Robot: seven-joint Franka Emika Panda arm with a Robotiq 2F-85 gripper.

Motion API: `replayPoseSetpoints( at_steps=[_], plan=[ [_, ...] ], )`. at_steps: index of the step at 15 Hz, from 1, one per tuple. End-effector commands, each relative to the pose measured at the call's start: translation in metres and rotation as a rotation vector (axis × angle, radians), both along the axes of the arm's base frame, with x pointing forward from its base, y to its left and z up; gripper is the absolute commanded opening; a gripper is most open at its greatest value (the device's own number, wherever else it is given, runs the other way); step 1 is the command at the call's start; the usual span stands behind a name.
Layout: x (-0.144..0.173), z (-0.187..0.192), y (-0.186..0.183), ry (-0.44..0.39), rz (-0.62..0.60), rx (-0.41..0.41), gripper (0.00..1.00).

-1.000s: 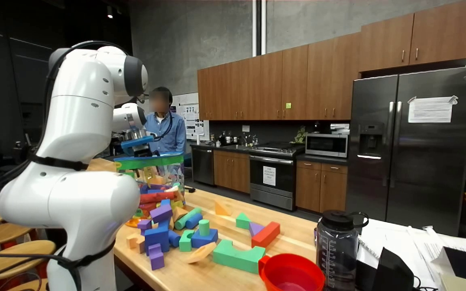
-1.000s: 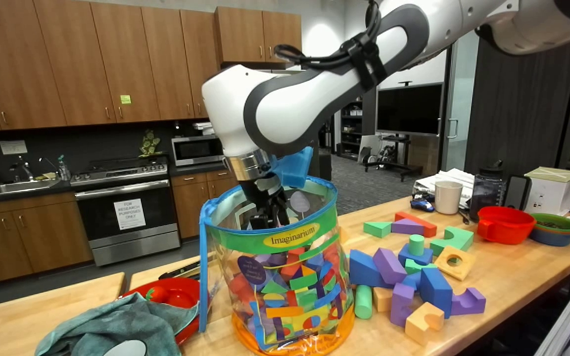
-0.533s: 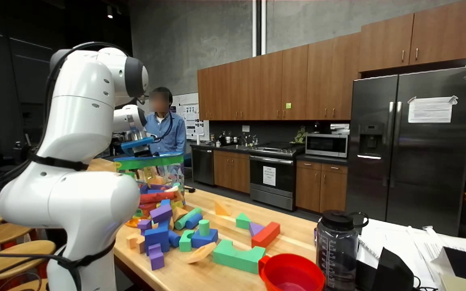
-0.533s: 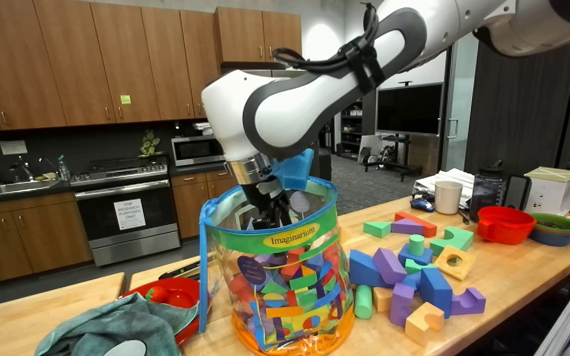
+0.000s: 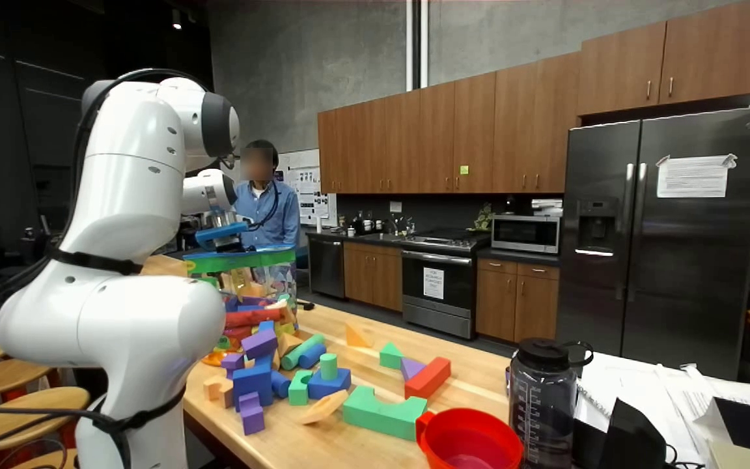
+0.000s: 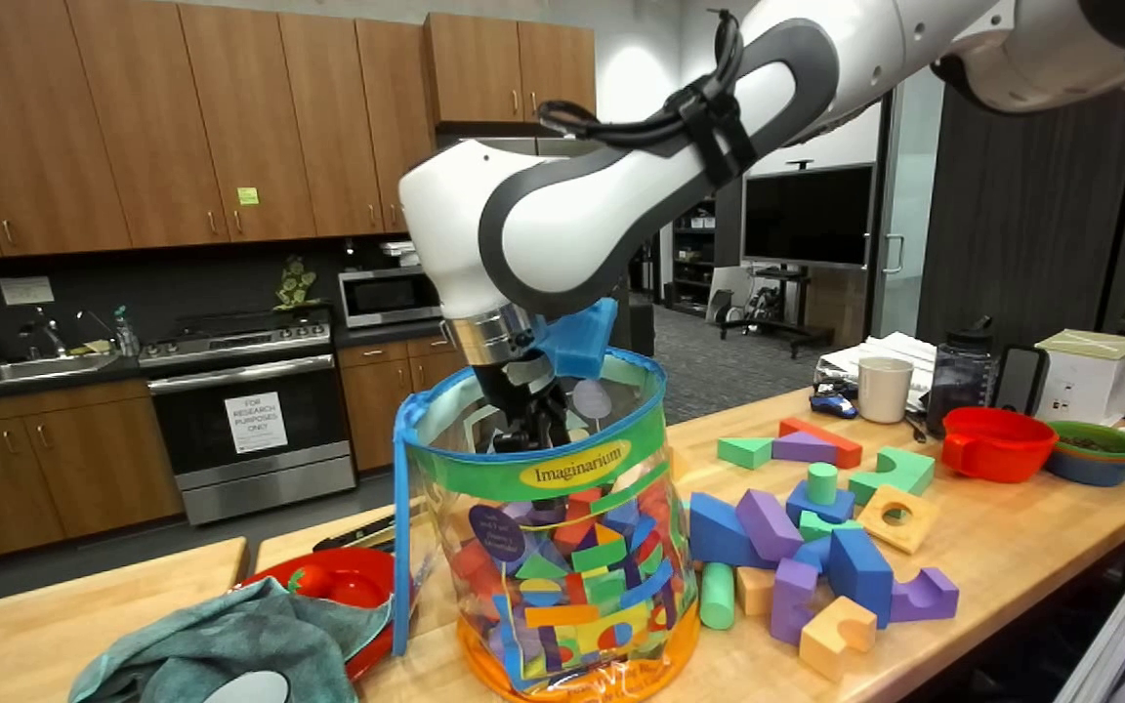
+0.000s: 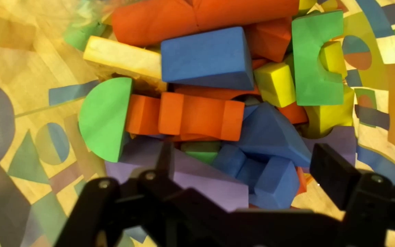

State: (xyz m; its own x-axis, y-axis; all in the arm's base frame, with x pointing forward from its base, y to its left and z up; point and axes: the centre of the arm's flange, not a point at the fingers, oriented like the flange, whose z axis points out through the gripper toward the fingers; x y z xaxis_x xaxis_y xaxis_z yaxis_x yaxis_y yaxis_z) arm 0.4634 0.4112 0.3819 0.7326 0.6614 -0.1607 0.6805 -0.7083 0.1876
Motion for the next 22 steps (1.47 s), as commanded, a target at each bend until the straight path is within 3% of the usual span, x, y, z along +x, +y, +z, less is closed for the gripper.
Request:
replayPoseSetpoints(
  at_steps=[1,15,22],
  plan=[
    [0.000,-0.001,0.000,0.001,0.000,0.000,1.00],
    [-0.005,-0.019,0.015,0.025,0.049,0.016,1.00],
    [0.020,-0.035,0.010,-0.050,0.091,-0.111,1.00]
  ],
)
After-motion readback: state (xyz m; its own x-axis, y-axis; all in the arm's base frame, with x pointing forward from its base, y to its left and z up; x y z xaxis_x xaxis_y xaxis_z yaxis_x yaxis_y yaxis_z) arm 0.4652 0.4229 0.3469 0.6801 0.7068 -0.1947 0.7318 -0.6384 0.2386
